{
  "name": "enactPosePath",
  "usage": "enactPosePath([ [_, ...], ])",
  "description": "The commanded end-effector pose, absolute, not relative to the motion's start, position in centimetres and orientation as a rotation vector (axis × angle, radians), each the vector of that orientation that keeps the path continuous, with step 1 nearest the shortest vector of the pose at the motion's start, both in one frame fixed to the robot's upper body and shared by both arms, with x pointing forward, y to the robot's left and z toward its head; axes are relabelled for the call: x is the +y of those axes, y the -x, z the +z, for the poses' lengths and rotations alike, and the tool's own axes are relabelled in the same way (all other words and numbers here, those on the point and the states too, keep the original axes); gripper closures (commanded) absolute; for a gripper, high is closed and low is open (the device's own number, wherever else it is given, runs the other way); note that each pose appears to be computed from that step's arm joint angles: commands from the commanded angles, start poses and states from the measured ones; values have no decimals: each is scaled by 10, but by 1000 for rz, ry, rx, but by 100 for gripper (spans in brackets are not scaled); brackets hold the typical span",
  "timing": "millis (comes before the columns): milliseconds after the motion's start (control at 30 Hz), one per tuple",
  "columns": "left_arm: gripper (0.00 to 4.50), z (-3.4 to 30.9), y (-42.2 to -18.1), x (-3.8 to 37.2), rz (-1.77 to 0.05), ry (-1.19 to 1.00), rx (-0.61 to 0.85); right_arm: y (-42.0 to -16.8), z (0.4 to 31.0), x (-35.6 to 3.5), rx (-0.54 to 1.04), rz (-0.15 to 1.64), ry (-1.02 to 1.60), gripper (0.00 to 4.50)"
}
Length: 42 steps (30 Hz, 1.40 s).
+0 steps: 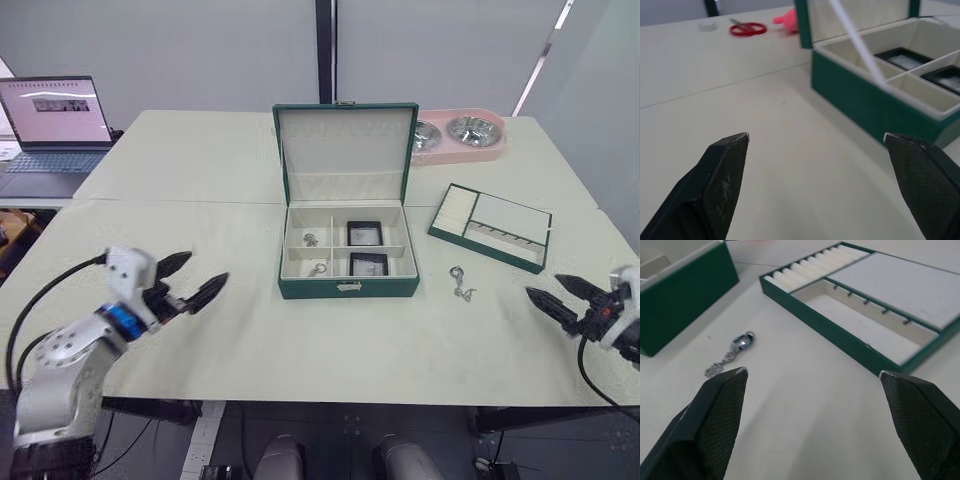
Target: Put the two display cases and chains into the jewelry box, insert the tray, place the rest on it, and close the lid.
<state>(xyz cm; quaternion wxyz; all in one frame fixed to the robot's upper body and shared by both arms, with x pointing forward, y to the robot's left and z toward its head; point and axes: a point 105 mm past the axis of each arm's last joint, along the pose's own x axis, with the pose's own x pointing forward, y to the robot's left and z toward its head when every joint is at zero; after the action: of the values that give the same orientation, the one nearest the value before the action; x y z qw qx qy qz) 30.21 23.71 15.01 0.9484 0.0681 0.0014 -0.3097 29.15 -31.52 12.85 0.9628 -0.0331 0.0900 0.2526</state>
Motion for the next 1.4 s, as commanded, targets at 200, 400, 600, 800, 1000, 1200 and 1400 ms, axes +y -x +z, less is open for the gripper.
enactPosePath([
  [200, 0, 179, -300, 135, -1063, -204, -74, -324, 159, -289, 262, 723, 215, 3],
  [400, 0, 187, -297, 75, -1272, -206, -133, -350, 150, -288, 364, 764, 344, 3],
  [600, 0, 180, -306, 40, -1297, -204, -175, -376, 141, -286, 388, 751, 395, 3],
  [800, 0, 176, -309, 22, -1268, -164, -215, -386, 131, -286, 411, 717, 417, 3],
  [1000, 0, 177, -310, 11, -1243, -143, -246, -391, 126, -285, 416, 695, 420, 20],
  [1200, 0, 176, -311, 10, -1234, -147, -257, -394, 129, -285, 401, 674, 427, 199],
  [1400, 0, 177, -312, 9, -1229, -142, -262, -395, 130, -286, 394, 661, 427, 352],
])
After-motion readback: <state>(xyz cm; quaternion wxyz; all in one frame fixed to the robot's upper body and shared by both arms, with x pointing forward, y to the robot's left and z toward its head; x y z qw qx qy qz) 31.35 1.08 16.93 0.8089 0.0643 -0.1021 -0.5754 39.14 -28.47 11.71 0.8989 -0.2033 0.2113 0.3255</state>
